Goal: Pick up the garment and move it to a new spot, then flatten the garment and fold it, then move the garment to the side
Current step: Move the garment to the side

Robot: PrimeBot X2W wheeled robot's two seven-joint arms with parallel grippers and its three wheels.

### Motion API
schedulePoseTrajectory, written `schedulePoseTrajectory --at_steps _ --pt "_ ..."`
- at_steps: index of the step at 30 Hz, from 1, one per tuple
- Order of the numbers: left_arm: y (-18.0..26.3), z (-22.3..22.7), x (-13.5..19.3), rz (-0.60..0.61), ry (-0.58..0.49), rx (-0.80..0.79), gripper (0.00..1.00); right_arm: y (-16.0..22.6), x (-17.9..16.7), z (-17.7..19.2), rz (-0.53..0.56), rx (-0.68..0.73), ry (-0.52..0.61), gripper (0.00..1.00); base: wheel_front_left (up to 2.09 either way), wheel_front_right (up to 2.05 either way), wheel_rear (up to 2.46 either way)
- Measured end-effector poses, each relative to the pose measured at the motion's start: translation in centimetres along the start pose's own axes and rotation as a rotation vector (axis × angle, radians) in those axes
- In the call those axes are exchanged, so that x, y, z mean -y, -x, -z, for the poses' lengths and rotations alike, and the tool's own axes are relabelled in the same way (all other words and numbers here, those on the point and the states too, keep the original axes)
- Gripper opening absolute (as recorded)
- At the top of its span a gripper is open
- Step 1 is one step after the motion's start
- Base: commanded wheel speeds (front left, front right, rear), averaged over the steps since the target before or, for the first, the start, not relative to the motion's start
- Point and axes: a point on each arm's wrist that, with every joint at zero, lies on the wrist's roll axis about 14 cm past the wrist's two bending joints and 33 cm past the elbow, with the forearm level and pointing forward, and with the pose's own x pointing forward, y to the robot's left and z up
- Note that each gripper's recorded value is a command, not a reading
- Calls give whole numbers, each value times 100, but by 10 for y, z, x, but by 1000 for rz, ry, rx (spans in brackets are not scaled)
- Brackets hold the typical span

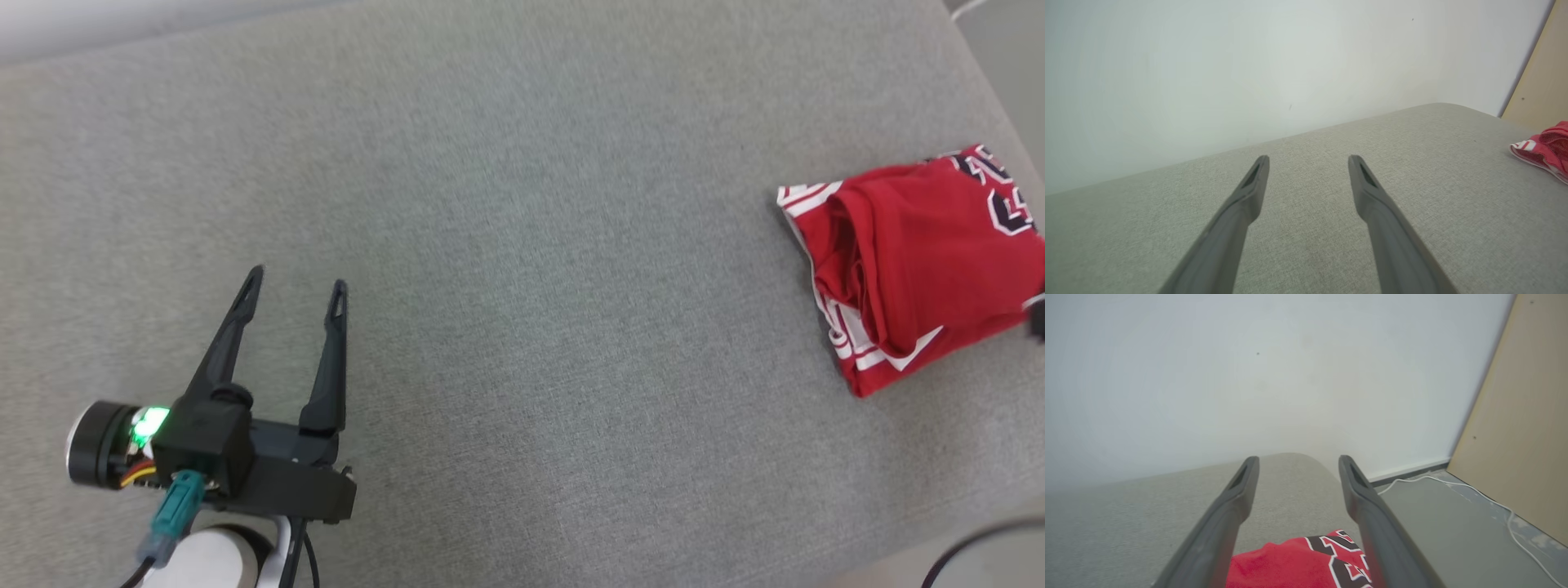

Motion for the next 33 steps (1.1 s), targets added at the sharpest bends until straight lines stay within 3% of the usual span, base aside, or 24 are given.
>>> schedulePoseTrajectory --at_steps 8,16,33 --pt "21 -18 -18 -80 -5 25 100 24 -69 -19 -145 71 -34 100 0 0 0" --pt "51 -38 -37 -165 -21 48 100 61 -125 -23 -224 47 -116 100 0 0 0" --pt "112 -70 -66 -311 -52 94 100 117 -185 -44 -337 38 -169 100 0 0 0"
